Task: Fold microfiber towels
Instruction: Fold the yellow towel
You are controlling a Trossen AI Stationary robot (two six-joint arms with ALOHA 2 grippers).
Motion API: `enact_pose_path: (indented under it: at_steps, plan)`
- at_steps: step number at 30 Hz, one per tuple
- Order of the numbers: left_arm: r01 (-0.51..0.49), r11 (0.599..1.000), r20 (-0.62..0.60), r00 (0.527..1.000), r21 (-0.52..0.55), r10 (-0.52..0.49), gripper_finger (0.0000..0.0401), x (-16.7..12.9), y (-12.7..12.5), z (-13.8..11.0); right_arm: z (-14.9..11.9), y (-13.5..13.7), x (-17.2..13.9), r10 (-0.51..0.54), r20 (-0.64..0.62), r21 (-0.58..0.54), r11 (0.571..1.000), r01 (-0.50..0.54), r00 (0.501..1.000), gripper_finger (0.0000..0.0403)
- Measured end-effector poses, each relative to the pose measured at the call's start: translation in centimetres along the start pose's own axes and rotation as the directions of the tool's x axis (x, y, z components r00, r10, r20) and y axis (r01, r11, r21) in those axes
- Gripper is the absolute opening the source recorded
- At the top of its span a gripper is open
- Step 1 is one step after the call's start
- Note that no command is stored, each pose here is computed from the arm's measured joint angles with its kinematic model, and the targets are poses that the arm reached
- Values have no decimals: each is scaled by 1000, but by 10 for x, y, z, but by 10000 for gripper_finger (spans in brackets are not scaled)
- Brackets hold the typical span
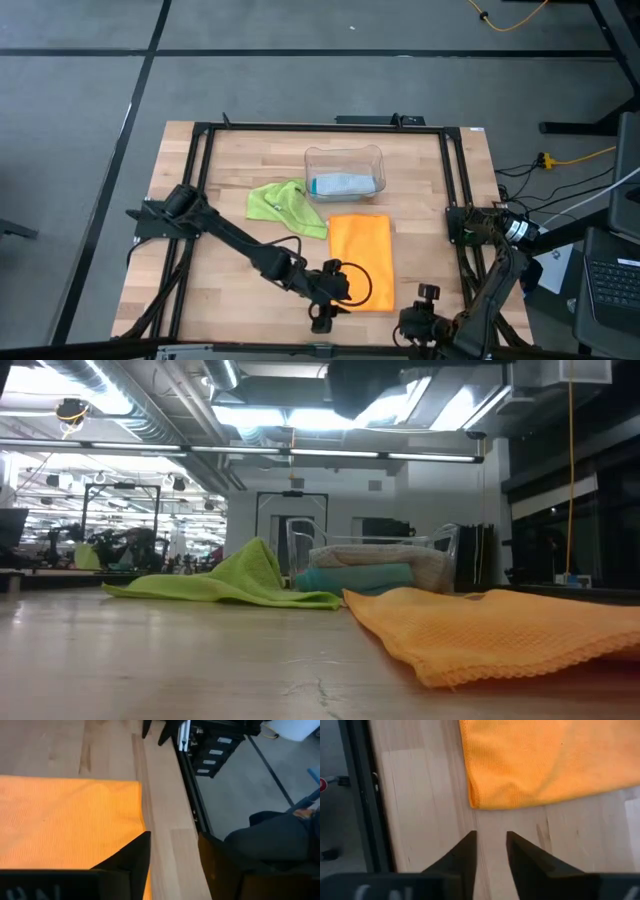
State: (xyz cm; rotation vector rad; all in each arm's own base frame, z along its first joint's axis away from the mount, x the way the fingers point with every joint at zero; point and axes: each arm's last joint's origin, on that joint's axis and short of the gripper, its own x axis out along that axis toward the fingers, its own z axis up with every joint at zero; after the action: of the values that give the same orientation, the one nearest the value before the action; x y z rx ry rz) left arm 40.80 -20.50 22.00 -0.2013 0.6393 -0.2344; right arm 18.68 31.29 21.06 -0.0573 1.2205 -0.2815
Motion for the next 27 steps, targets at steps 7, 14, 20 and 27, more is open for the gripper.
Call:
enact_pose_path:
  at_steps: [7,14,20,27]
  plan:
    - [-3,999,-40,999,42,5,205,12,-4,-14,2,-1,1,-28,77,0,1000,28,997,202]
    - [-57,977,-107,991,205,80,207,41,-9,-51,1,1,14,-27,163,21,999,24,986,226]
    - [-88,943,-123,983,321,133,207,45,-14,-63,-9,-1,35,-18,124,24,1000,15,992,226]
    - [-110,917,-225,952,384,208,206,43,0,-69,-11,-5,49,-29,116,29,999,26,993,226]
